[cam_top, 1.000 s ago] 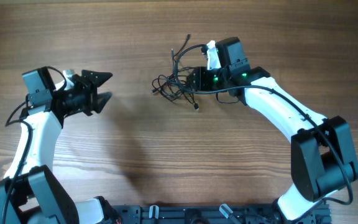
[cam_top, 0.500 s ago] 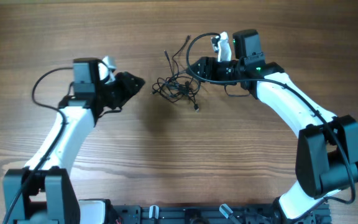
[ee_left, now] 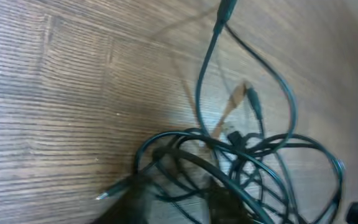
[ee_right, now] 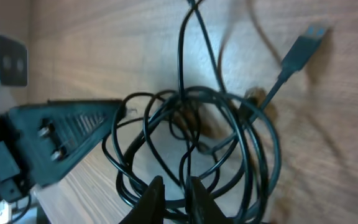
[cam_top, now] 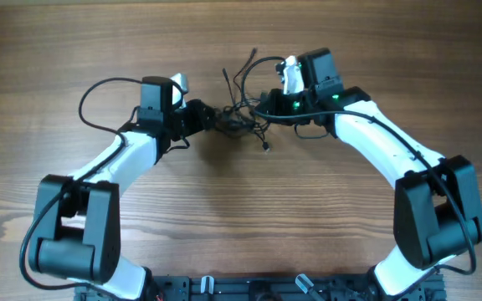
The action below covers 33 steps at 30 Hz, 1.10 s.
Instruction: Untangle cables
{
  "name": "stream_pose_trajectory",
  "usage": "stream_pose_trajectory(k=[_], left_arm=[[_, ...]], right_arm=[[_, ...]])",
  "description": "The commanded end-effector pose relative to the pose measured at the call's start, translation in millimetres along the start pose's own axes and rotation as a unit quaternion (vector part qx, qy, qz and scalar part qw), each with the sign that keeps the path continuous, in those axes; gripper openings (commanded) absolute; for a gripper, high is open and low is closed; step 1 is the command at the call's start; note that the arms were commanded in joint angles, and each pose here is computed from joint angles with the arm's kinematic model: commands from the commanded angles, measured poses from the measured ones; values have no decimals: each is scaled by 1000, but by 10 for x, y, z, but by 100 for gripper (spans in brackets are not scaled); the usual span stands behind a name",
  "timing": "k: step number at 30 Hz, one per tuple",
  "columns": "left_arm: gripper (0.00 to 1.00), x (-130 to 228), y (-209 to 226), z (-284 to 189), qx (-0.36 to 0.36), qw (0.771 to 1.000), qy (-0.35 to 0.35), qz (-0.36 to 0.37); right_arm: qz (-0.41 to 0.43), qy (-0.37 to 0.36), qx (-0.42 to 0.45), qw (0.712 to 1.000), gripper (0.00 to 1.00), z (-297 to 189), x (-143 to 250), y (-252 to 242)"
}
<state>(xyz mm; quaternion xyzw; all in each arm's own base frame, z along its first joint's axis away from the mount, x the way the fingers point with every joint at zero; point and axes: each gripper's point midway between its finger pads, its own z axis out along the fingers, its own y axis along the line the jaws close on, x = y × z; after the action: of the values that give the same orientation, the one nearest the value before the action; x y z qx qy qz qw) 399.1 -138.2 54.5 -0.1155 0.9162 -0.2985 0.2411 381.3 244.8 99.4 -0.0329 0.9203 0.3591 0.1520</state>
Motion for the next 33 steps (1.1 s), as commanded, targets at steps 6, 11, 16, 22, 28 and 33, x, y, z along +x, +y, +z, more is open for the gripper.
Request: stream_pose_trajectory(k=[6,11,16,22,28,33], left_arm=[[14,268,341,-3,-78,996,49,-2],[17,134,520,-73,-115,993,25,-17],[12,-146,817,-402,-140,987,-5,-81],[29,-194,867,-574,-59,986,15,-158],[50,-89,389,-531,47,992,56,-99],[57,10,-1,-408,47,996,55,-44]], right_arm=[[10,17,21,1000,18,65,111,-108],[28,47,34,998,18,62,276,-159],[12,76,25,997,19,164,477,34],[-50,65,-19,996,24,374,562,518],[-54,4,-35,998,29,83,154,582],[7,-48,-6,999,47,-397,-235,108]])
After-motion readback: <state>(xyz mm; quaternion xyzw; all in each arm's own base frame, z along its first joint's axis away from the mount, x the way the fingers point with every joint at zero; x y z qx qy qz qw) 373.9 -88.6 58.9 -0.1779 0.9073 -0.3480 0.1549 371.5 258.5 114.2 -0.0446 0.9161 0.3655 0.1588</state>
